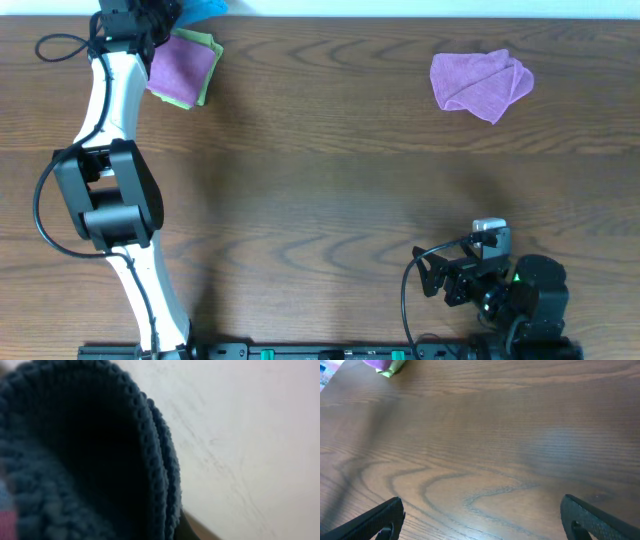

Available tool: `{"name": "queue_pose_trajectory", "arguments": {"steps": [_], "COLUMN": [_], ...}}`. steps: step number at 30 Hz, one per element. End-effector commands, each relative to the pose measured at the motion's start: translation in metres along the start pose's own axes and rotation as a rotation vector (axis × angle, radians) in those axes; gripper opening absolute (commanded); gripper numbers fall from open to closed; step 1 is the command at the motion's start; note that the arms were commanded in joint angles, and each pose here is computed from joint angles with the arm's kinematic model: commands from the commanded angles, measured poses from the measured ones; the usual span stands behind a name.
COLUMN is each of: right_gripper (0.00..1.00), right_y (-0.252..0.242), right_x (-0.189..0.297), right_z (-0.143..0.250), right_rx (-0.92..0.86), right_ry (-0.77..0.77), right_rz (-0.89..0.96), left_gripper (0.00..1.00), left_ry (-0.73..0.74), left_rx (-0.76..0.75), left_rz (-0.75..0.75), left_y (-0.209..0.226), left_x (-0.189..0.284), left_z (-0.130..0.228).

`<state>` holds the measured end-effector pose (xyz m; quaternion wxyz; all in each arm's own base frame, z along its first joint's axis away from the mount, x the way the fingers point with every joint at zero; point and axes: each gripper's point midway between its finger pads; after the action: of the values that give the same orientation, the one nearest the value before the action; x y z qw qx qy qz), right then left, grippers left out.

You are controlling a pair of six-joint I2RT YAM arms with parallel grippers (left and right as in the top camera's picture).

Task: Fold the cloth
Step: 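Carry the blue cloth with the left gripper to the top-left cloth stack, then lower the blue cloth onto the pink and green stack with the left gripper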

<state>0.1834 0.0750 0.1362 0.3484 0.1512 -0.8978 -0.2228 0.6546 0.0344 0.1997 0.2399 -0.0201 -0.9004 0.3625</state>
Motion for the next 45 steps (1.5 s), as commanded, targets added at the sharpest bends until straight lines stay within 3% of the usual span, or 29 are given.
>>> {"name": "queue_pose_trajectory", "arguments": {"steps": [1, 8, 25, 38, 45], "right_gripper": [0.99, 0.99, 0.99, 0.99, 0.99], "right_y": [-0.001, -0.001, -0.001, -0.001, -0.001], "right_x": [0.0, 0.0, 0.0, 0.0, 0.0], "right_z": [0.0, 0.0, 0.0, 0.0, 0.0], "right_rx": [-0.013, -0.013, -0.013, -0.013, -0.013], "right_ry": [-0.006, -0.006, -0.006, -0.006, -0.005], "right_rz": [0.001, 0.001, 0.001, 0.001, 0.001], "left_gripper": [0.05, 0.06, 0.06, 0.06, 0.06], "left_ry": [-0.047, -0.017, 0.087, 0.203, 0.279], "left_rx": [-0.042, -0.094, -0.118, -0.141, -0.12], "left_rz": [0.011, -0.024, -0.189, -0.39, -0.449], "left_y": [-0.005, -0.007, 0.029, 0.072, 0.1], "left_x": [0.008, 0.017, 0.023, 0.038, 0.037], "left_z": [-0.023, -0.029, -0.003, 0.027, 0.06]}}
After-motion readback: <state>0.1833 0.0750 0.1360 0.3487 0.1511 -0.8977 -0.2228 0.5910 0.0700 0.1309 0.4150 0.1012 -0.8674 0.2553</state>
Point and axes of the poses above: each gripper's point midway between its finger pads, its own x axis back along the fingers, its own y axis along the line the jaws close on, z = x × y, and after that the axes turned 10 degrees about -x, right-handed
